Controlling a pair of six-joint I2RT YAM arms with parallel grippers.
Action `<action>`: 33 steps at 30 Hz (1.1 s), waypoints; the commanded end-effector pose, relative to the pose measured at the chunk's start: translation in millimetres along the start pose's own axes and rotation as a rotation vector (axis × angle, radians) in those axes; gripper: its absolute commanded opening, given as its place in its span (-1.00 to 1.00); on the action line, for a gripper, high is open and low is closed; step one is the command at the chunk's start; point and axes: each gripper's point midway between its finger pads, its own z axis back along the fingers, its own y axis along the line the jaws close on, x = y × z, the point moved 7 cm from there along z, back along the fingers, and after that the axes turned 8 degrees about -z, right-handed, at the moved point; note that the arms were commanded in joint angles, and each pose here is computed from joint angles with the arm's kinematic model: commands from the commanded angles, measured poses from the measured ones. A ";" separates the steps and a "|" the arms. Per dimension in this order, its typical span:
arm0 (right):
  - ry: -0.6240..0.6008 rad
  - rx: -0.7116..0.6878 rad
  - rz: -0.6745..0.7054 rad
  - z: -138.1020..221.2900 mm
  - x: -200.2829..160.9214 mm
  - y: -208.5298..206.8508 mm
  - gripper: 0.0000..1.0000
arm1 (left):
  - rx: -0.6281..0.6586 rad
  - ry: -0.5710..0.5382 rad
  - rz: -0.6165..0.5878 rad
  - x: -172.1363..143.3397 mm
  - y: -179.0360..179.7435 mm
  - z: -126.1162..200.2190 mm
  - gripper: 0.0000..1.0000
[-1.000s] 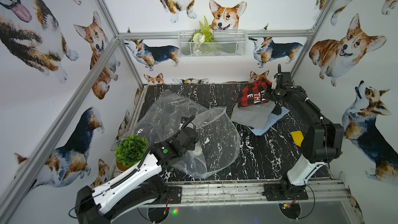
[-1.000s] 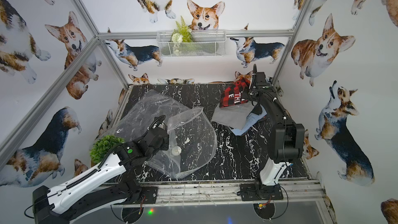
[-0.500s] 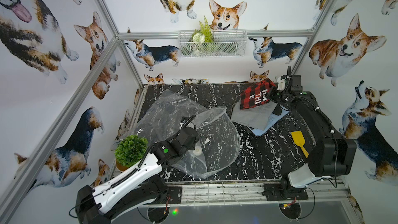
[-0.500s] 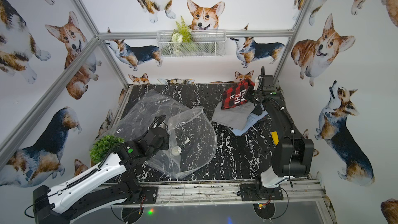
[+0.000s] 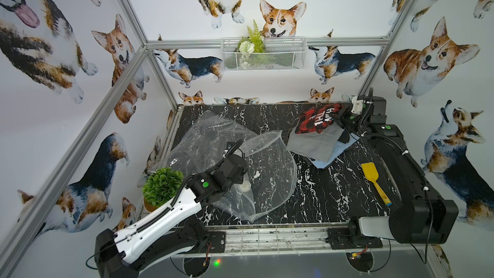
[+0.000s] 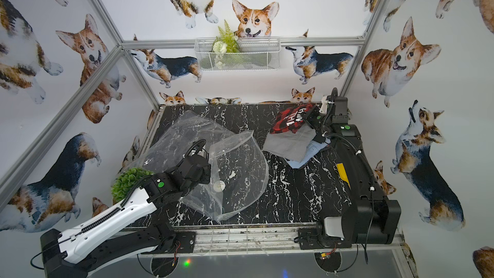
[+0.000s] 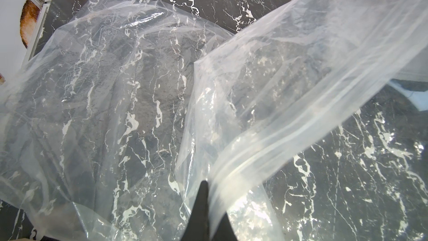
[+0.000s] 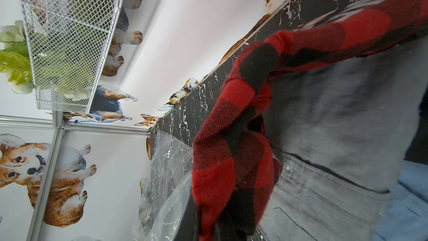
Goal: Take the shirt out of the vacuum bag
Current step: Place the vacuum bag at the center of the board.
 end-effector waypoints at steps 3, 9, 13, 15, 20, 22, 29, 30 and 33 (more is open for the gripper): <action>0.010 0.040 -0.005 0.9 -29.0 -10.9 -1.00 | -0.007 0.010 -0.012 2.2 -2.4 -1.1 -1.00; 0.019 -0.024 -0.035 -3.3 -53.2 -55.0 -1.00 | -0.013 0.032 -0.026 0.1 -5.6 -5.1 -1.00; 0.002 -0.035 -0.017 5.0 -59.7 -62.6 -1.00 | -0.025 0.012 -0.017 12.1 -7.4 0.7 -1.00; 0.021 -0.049 -0.025 3.9 -64.9 -69.7 -0.97 | -0.029 0.012 -0.014 12.5 -7.8 0.9 -1.00; 0.034 -0.079 -0.020 2.4 -77.7 -91.6 -0.40 | -0.030 0.017 -0.013 10.6 -8.0 0.0 -1.00; 0.049 -0.097 -0.017 1.5 -80.7 -96.3 -0.27 | -0.030 0.019 -0.013 9.6 -8.2 -0.8 -0.89; -0.002 -0.126 0.077 23.4 -74.4 -82.9 0.50 | -0.008 0.007 -0.009 12.0 -5.4 0.5 0.69; -0.016 -0.131 0.101 28.7 -71.8 -77.7 0.76 | -0.002 0.001 -0.009 13.1 -4.6 1.3 0.98; -0.028 -0.150 0.156 40.9 -64.1 -61.9 0.99 | 0.015 -0.027 -0.013 19.4 -2.1 5.2 1.00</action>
